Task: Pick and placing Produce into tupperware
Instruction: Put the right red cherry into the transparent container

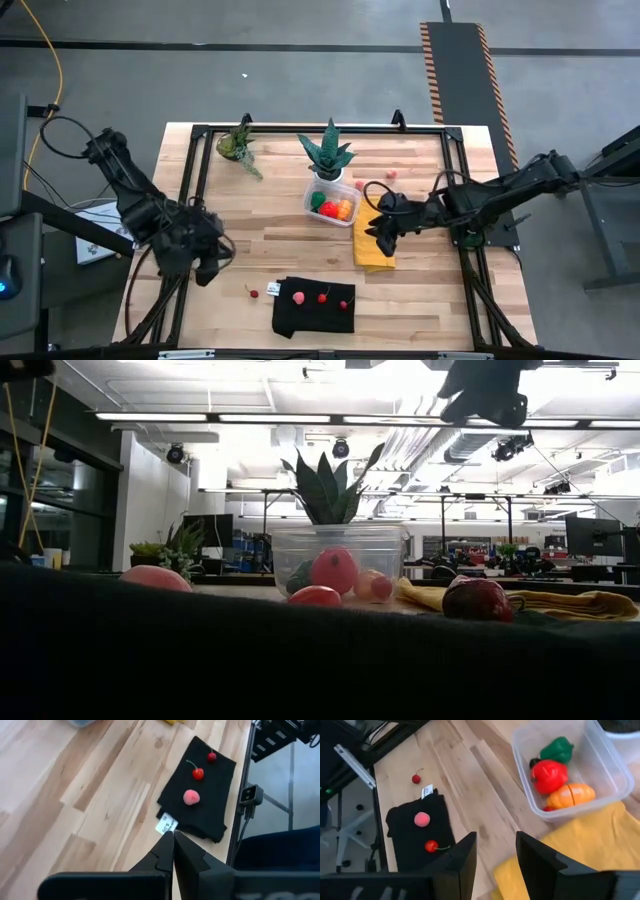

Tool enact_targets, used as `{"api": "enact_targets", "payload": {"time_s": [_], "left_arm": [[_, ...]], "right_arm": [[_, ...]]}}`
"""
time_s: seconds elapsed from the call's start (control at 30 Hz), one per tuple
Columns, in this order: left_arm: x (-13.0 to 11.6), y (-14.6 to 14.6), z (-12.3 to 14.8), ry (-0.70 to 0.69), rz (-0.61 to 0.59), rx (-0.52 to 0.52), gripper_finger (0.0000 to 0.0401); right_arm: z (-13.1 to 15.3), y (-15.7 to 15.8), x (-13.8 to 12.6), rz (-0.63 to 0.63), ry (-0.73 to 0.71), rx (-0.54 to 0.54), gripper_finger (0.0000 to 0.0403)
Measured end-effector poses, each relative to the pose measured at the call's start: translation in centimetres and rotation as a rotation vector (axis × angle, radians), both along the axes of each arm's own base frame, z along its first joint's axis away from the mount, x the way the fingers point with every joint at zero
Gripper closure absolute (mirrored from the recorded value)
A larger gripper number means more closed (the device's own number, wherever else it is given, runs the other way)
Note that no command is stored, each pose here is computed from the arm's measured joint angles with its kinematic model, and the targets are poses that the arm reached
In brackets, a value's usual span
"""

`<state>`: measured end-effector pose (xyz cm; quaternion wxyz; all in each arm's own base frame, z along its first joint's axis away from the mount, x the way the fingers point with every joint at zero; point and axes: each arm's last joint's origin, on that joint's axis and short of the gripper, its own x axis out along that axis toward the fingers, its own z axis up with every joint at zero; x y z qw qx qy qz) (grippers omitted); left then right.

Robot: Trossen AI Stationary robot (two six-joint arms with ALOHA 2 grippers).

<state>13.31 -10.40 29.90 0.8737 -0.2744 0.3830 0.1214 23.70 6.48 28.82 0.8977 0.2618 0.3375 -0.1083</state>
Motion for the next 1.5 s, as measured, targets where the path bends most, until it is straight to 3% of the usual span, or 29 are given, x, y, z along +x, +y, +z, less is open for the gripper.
{"api": "enact_targets", "payload": {"time_s": [0.1, 0.33, 0.63, 0.8, 1.0, 1.27, 1.5], "left_arm": [[-0.8, -0.9, -0.8, 0.016, 0.005, -0.033, 0.0398], [-2.2, -2.9, -2.8, -0.01, -0.001, -0.141, 0.0397], [-2.4, -4.3, -4.4, -0.026, 0.051, -0.158, 0.04], [-2.0, -5.0, -4.9, -0.025, 0.054, -0.154, 0.0398], [-1.8, -5.4, -5.1, -0.026, 0.052, -0.164, 0.04], [-1.8, -5.4, -5.1, -0.005, -0.003, -0.136, 0.0398], [-1.9, -5.7, -5.1, 0.037, -0.071, -0.157, 0.0398]], "right_arm": [[-0.1, 0.0, 0.0, -0.013, 0.017, 0.028, 0.0274], [0.0, 1.7, -0.4, 0.082, 0.005, 0.072, 0.0274], [-0.2, 4.3, 0.0, 0.152, -0.025, 0.094, 0.0274], [0.0, 6.7, 2.2, 0.239, 0.026, 0.027, 0.0274], [-0.6, 9.0, 4.8, 0.351, 0.249, -0.073, 0.0274], [0.3, 10.7, 8.0, 0.364, 0.279, -0.08, 0.0274], [-1.1, 12.8, 11.4, 0.372, 0.378, -0.043, 0.0274]]}}
